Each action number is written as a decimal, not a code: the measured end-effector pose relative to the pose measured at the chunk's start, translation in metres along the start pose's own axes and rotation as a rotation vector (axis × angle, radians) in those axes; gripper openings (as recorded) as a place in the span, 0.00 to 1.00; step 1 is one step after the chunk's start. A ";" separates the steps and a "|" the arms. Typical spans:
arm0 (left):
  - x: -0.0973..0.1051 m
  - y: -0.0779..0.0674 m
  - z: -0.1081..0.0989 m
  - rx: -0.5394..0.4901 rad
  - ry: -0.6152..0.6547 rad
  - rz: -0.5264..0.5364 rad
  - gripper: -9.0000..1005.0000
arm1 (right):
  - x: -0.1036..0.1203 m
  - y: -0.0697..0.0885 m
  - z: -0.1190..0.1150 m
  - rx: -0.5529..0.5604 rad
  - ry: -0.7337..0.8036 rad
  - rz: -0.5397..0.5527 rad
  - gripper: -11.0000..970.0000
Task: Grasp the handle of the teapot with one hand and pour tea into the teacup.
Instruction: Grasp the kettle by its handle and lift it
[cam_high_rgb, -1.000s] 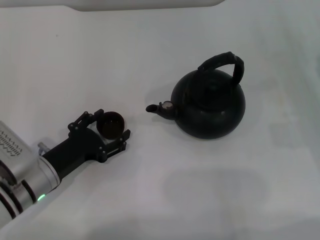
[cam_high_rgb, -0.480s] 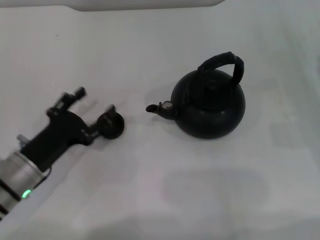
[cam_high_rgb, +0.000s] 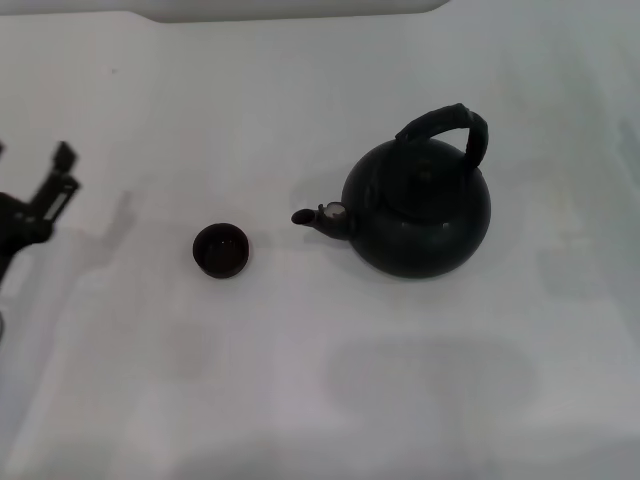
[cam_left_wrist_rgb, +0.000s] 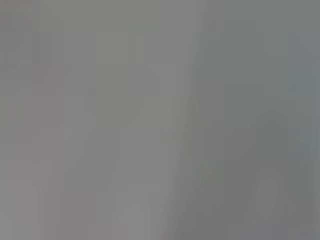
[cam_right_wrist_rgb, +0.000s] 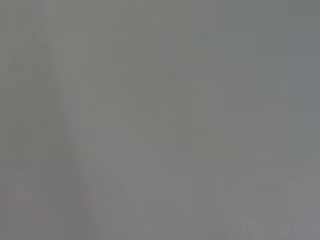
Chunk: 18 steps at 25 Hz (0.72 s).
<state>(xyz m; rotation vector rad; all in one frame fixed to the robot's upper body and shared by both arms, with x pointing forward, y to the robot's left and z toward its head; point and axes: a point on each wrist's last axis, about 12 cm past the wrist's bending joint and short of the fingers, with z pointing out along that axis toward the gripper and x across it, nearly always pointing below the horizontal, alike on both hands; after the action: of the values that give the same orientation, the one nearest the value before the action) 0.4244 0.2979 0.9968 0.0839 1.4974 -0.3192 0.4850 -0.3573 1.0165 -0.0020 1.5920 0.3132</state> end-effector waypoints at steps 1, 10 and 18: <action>-0.001 0.004 -0.002 -0.034 -0.007 -0.002 0.88 | 0.000 -0.001 -0.002 -0.002 0.004 0.018 0.66; -0.010 0.035 -0.023 -0.314 -0.097 -0.007 0.88 | 0.001 0.010 -0.023 -0.249 0.082 -0.049 0.66; -0.014 0.051 -0.032 -0.463 -0.134 -0.010 0.88 | 0.011 0.036 -0.028 -0.382 0.106 -0.096 0.66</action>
<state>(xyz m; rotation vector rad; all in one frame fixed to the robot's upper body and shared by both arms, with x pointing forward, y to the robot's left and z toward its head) 0.4063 0.3571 1.0008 -0.3082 1.4051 0.0196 0.4505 -0.3266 1.0130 -0.3941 1.6094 0.5450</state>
